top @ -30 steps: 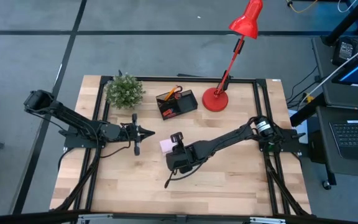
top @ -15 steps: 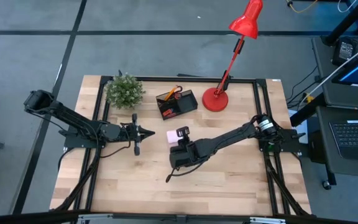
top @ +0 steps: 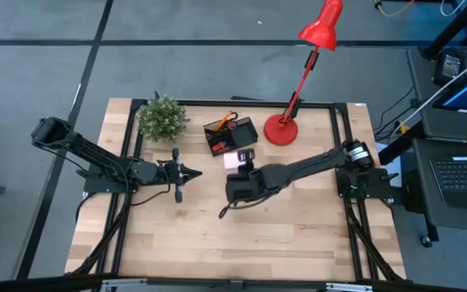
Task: Pick and place office supplies into organizer
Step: Put the pink sticky notes into the black desk organizer
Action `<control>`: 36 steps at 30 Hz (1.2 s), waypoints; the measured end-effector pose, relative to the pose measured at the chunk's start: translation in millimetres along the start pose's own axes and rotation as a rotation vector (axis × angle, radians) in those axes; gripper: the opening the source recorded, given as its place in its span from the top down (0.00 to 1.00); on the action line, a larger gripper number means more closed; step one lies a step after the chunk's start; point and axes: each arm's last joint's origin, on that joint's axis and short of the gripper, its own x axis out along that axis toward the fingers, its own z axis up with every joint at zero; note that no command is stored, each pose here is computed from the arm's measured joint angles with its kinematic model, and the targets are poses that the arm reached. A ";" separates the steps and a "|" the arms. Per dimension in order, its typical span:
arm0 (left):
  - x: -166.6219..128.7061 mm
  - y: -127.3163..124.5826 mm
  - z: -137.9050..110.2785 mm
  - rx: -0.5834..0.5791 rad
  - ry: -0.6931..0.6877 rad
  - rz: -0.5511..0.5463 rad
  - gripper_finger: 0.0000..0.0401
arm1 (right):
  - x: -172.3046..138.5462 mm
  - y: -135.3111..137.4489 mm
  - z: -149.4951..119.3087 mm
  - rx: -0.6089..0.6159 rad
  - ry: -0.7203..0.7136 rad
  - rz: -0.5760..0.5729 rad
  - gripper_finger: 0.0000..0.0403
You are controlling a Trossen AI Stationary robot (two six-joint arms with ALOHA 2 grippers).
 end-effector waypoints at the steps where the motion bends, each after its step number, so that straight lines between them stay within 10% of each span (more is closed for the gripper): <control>1: 0.0 0.0 0.1 0.000 0.000 0.000 0.99 | -4.2 -7.5 -1.8 0.009 -0.003 -0.016 1.00; 36: 0.0 0.0 -0.1 0.001 0.001 0.000 1.00 | 17.1 -103.2 -44.8 0.013 0.087 0.180 1.00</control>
